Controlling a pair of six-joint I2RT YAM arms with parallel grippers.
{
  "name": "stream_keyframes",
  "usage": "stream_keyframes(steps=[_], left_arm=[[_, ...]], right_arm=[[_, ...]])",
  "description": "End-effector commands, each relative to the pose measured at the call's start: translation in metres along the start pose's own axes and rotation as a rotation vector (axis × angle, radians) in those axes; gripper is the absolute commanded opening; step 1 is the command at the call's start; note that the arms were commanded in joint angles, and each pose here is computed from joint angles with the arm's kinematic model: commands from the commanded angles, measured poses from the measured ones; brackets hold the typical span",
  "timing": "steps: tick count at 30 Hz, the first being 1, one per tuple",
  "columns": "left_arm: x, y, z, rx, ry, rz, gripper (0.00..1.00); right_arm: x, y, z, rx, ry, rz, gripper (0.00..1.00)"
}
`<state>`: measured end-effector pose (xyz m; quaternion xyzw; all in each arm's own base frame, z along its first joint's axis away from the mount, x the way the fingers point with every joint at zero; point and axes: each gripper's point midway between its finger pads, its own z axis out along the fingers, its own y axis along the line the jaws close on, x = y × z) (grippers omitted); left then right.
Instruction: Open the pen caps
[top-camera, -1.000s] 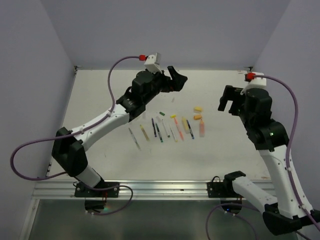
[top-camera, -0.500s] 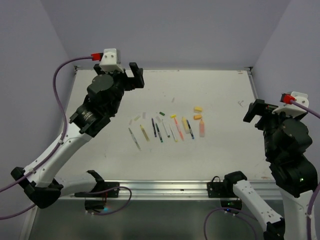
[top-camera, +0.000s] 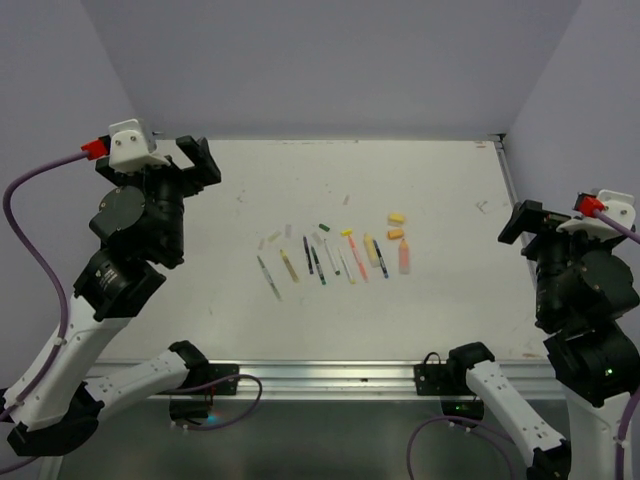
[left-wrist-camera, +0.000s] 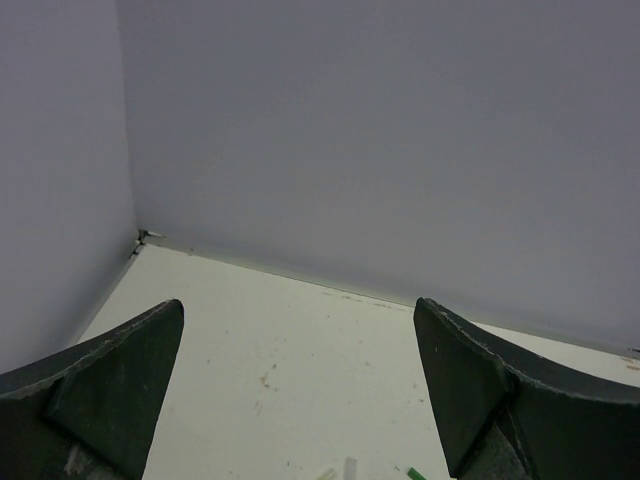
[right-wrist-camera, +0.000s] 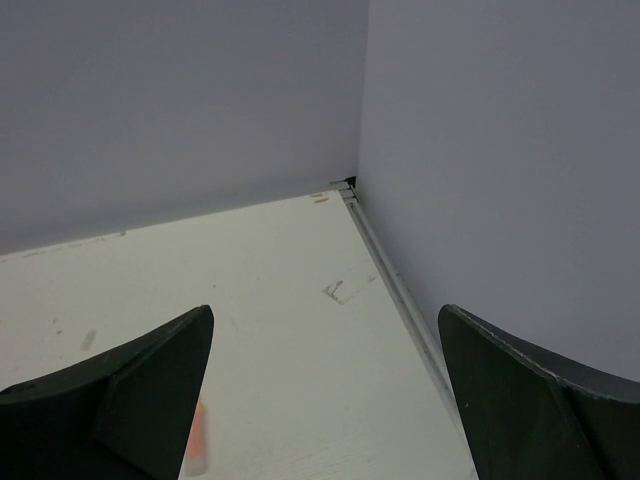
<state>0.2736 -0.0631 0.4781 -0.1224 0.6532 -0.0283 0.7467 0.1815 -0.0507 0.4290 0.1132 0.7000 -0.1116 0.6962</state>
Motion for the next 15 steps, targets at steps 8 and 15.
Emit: stream_keyframes(steps=[8, 15], left_arm=[[-0.0007, 0.0226, -0.0049, -0.088, -0.011, 0.02, 1.0], [-0.0026, 0.0188, -0.0033, -0.074, -0.016, 0.016, 1.0]], right_arm=[[-0.016, 0.0021, 0.005, 0.0, -0.05, 0.001, 0.99], [-0.0182, 0.0033, 0.0039, -0.01, -0.063, 0.009, 0.99]])
